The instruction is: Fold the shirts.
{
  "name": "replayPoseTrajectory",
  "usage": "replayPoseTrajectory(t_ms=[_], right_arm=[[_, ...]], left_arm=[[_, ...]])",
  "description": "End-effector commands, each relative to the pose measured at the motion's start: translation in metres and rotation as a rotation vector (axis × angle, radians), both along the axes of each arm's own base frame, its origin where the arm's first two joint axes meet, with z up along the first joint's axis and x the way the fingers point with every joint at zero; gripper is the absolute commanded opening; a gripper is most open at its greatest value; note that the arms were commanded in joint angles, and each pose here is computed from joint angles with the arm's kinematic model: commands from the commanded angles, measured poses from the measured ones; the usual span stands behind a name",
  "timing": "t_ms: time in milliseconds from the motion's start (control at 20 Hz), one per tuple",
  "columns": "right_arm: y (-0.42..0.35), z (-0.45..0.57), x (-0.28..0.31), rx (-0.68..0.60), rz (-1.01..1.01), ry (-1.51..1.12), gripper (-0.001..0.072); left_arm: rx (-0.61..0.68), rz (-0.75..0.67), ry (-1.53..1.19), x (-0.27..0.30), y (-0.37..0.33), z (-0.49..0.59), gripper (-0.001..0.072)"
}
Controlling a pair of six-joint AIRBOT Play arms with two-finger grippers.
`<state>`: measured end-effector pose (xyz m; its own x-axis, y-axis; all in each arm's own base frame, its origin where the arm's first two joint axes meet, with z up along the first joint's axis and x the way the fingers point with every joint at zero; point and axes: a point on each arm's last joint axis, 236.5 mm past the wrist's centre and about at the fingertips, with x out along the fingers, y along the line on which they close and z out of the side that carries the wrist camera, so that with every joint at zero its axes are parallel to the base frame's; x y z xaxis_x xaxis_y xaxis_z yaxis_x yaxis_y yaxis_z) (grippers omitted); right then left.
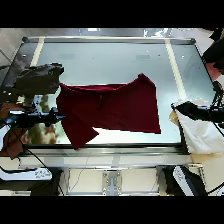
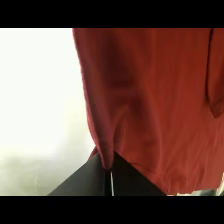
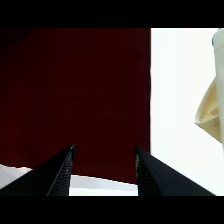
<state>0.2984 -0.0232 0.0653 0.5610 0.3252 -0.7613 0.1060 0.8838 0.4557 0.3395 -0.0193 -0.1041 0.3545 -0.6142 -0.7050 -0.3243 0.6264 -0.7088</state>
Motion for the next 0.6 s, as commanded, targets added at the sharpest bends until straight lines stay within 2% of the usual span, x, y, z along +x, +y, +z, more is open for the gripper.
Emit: replayPoseTrajectory(t_ms=[0, 150, 350, 400, 450, 550], right_arm=[[-0.042, -0.015, -0.029, -0.174, -0.097, 0.097, 0.0405], [-0.028, -0.059, -0.066, -0.043, -0.193, 0.196, 0.0406], [0.044, -0.122, -0.085, 0.404, -0.308, 0.302, 0.0411], [0.055, -0.128, -0.082, 0.483, -0.334, 0.302, 0.0433], [0.061, -0.134, -0.078, 0.545, -0.377, 0.302, 0.0467], [0.062, -0.145, -0.072, 0.580, -0.415, 0.293, 0.0468]], left_arm=[[-0.023, -0.010, 0.002, -0.001, -0.005, 0.003, 0.0013], [-0.034, -0.019, 0.006, -0.003, -0.008, 0.004, 0.0013], [-0.038, -0.022, 0.007, -0.004, -0.009, 0.005, 0.0013], [-0.041, -0.025, 0.008, -0.004, -0.009, 0.005, 0.0013], [-0.046, -0.028, 0.010, -0.005, -0.010, 0.006, 0.0013], [-0.048, -0.029, 0.010, -0.006, -0.011, 0.006, 0.0013]])
